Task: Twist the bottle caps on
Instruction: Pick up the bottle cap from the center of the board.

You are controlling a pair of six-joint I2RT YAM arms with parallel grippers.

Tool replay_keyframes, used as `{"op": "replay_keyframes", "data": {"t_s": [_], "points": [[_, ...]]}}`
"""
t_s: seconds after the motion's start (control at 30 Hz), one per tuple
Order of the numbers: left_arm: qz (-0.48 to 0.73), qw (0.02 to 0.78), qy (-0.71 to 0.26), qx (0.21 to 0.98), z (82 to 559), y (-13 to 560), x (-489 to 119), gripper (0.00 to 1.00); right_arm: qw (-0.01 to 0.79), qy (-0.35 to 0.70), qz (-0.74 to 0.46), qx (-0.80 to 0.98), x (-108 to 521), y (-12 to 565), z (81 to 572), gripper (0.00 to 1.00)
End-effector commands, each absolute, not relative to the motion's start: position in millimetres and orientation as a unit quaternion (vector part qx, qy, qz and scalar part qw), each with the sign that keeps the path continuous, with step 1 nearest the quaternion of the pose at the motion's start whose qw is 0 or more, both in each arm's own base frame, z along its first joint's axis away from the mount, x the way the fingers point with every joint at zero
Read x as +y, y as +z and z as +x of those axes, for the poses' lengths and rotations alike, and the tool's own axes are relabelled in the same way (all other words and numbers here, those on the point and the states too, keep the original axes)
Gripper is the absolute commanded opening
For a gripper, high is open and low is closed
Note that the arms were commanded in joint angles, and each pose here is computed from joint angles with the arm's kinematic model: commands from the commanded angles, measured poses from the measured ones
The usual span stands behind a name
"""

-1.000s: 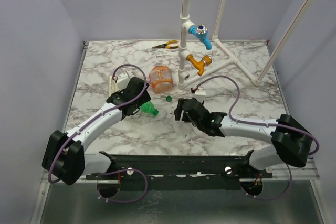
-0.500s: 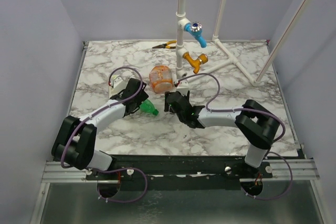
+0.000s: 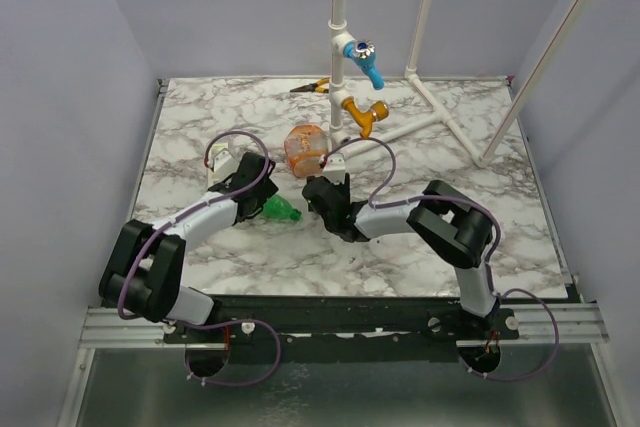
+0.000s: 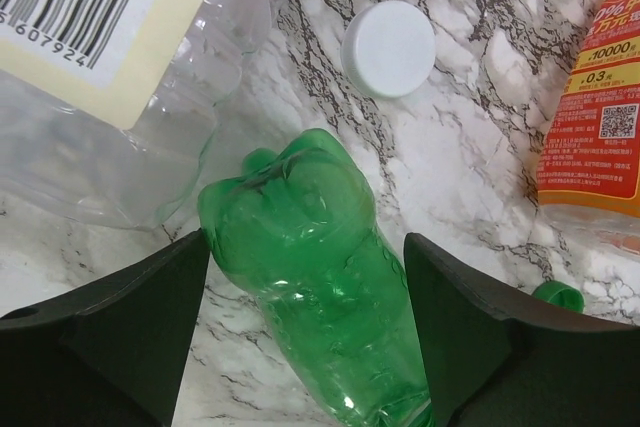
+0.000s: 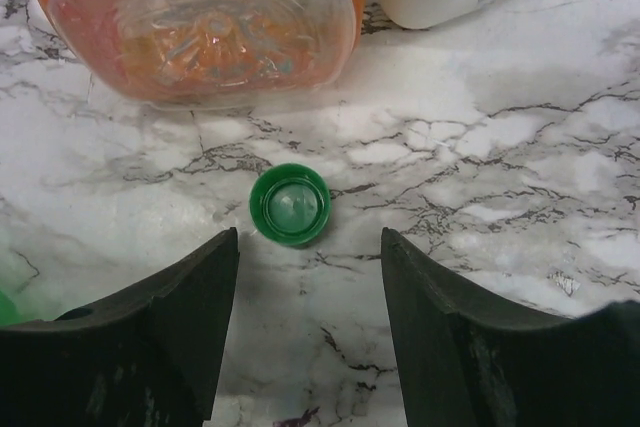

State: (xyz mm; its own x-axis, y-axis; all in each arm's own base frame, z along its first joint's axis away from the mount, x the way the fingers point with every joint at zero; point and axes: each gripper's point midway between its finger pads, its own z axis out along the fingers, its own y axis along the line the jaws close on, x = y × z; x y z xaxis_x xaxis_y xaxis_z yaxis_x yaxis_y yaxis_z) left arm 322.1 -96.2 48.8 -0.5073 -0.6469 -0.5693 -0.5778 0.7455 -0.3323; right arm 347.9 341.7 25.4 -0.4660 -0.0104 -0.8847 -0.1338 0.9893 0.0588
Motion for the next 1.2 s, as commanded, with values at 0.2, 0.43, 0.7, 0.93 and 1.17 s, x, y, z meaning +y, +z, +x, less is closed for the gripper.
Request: {"op": "replay_keyframes", "data": {"t_s": [0.2, 0.43, 0.7, 0.93, 1.17], "points": [[-0.339, 0.343, -0.062, 0.874, 315, 53, -98, 0.75, 0.528, 0.012, -0.045, 0.848, 334, 4, 360, 0.46], [-0.354, 0.329, -0.08, 0.872, 296, 47, -114, 0.68, 0.51, 0.009, -0.016, 0.86, 306, 13, 339, 0.14], [-0.395, 0.349, -0.11, 0.842, 270, 57, -143, 0.66, 0.441, 0.058, 0.022, 0.895, 257, 24, 276, 0.11], [-0.373, 0.367, -0.115, 0.844, 276, 66, -171, 0.67, 0.363, 0.092, 0.033, 0.927, 230, 18, 227, 0.11], [-0.314, 0.399, -0.096, 0.856, 290, 84, -174, 0.79, 0.25, 0.191, 0.014, 0.949, 247, 39, 204, 0.12]]}}
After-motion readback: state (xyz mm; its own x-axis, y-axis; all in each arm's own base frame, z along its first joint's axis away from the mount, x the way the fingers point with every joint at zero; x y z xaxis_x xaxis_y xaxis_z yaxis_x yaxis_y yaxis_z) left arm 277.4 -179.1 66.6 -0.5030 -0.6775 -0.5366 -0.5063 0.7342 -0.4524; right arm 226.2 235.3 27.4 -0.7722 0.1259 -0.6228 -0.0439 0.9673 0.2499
